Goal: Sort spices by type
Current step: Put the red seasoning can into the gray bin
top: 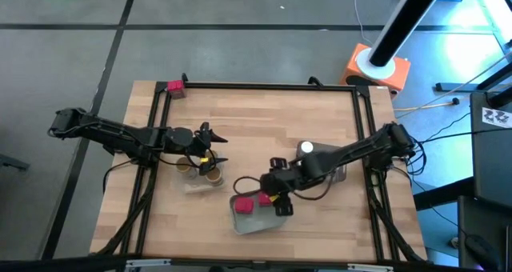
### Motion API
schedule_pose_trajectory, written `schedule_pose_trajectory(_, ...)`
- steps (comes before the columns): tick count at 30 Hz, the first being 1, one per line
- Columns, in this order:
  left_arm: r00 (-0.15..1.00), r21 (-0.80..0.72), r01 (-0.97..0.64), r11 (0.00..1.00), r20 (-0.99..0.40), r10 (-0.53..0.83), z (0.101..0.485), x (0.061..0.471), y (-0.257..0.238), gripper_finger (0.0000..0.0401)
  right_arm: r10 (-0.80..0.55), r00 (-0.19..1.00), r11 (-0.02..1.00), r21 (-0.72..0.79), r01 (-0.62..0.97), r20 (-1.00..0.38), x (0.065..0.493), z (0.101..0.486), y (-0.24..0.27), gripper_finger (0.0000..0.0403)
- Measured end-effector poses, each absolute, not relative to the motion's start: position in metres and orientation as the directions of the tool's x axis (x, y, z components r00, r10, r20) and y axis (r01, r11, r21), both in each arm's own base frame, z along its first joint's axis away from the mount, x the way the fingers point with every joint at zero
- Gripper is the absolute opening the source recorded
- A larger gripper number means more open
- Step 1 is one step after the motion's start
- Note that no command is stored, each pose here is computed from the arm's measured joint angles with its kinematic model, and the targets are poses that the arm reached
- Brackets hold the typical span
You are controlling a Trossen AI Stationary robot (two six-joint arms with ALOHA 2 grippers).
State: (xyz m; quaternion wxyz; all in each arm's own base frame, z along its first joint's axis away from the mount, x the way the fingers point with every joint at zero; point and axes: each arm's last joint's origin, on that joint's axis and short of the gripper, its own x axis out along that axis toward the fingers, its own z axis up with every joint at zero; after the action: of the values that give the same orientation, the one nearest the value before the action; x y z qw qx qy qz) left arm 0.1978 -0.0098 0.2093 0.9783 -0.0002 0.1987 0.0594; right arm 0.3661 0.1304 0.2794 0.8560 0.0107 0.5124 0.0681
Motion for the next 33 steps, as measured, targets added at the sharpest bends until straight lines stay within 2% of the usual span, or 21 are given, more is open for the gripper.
schedule_pose_trajectory(13, 0.910, 0.029, -0.142, 0.989, -0.390, 0.142, 0.209, 0.198, -0.004, 0.0310, -0.005, 0.425, 0.985, -0.078, -0.155, -0.905, 0.372, 0.282, 0.063, 0.0261)
schedule_pose_trajectory(17, 0.904, 0.032, -0.179, 0.983, -0.389, 0.178, 0.209, 0.198, 0.003, 0.0310, 0.016, 0.441, 0.978, -0.077, -0.192, -0.897, 0.377, 0.284, 0.030, 0.0262)
schedule_pose_trajectory(27, 0.818, 0.114, -0.439, 0.891, -0.361, 0.448, 0.216, 0.195, 0.039, 0.0310, 0.121, 0.459, 0.984, 0.045, -0.174, -0.880, 0.371, 0.256, -0.059, 0.0262)
schedule_pose_trajectory(33, 0.695, 0.147, -0.632, 0.761, -0.328, 0.640, 0.226, 0.188, 0.071, 0.0310, 0.158, 0.527, 0.979, 0.065, -0.192, -0.835, 0.366, 0.242, -0.094, 0.0262)
